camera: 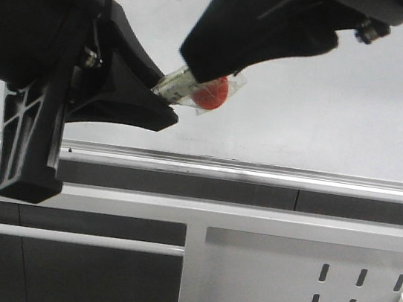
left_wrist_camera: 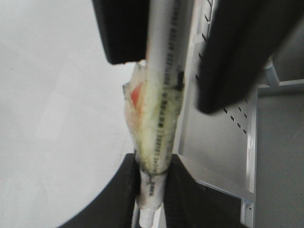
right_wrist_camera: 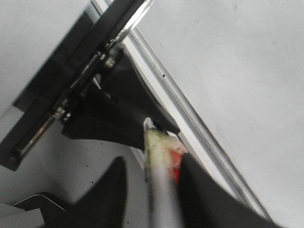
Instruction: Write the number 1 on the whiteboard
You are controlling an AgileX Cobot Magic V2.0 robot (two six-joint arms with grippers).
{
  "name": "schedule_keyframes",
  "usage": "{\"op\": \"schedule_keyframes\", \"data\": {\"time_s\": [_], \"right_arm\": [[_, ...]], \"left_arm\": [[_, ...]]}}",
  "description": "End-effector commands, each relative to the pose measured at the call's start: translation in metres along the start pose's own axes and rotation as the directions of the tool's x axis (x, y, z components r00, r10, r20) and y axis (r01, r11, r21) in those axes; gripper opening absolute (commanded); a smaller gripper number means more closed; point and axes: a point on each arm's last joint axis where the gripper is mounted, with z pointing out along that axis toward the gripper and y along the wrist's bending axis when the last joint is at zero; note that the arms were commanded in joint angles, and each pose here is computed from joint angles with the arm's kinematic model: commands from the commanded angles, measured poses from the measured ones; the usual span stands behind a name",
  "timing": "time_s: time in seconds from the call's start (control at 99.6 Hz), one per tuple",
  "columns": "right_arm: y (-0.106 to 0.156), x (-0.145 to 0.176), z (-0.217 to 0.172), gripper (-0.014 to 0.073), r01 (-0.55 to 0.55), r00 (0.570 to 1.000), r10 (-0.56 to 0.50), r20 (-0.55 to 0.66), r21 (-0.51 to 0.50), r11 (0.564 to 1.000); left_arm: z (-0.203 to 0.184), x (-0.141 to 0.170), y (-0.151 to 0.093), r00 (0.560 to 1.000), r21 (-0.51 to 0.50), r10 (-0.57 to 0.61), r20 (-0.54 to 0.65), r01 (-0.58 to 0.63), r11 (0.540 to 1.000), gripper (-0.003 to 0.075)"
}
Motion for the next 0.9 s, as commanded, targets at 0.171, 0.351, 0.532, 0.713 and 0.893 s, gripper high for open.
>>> {"op": "schedule_keyframes", "data": {"time_s": [0.171,0.351,0.532,0.713,0.893], "right_arm": [[-0.004,-0.018,-0.010,-0.0072,0.025,0.994,-0.028,0.105,0.037,0.999],[-0.006,-0.021,-0.011,-0.0072,0.021,0.989,-0.028,0.144,0.051,0.998],[-0.007,-0.024,-0.012,-0.0072,0.036,0.984,-0.047,0.172,0.068,0.997],[-0.015,-0.024,-0.024,-0.0070,0.014,0.978,-0.035,0.204,0.105,0.994],[-0.022,-0.004,-0.051,-0.0069,-0.043,0.969,0.002,0.245,0.163,0.986]], "left_arm": [[-0.009,-0.022,0.013,0.993,-0.045,-0.014,0.118,0.019,0.999,-0.0017],[-0.011,-0.023,0.013,0.992,-0.050,-0.022,0.125,0.028,0.998,0.0162],[-0.027,-0.025,0.021,0.984,-0.097,-0.128,0.122,0.140,0.985,0.0457],[-0.057,-0.015,0.023,0.964,-0.154,-0.262,0.036,0.264,0.952,0.0503],[-0.094,-0.007,0.013,0.890,-0.158,-0.446,0.099,0.456,0.876,0.0414]]}}
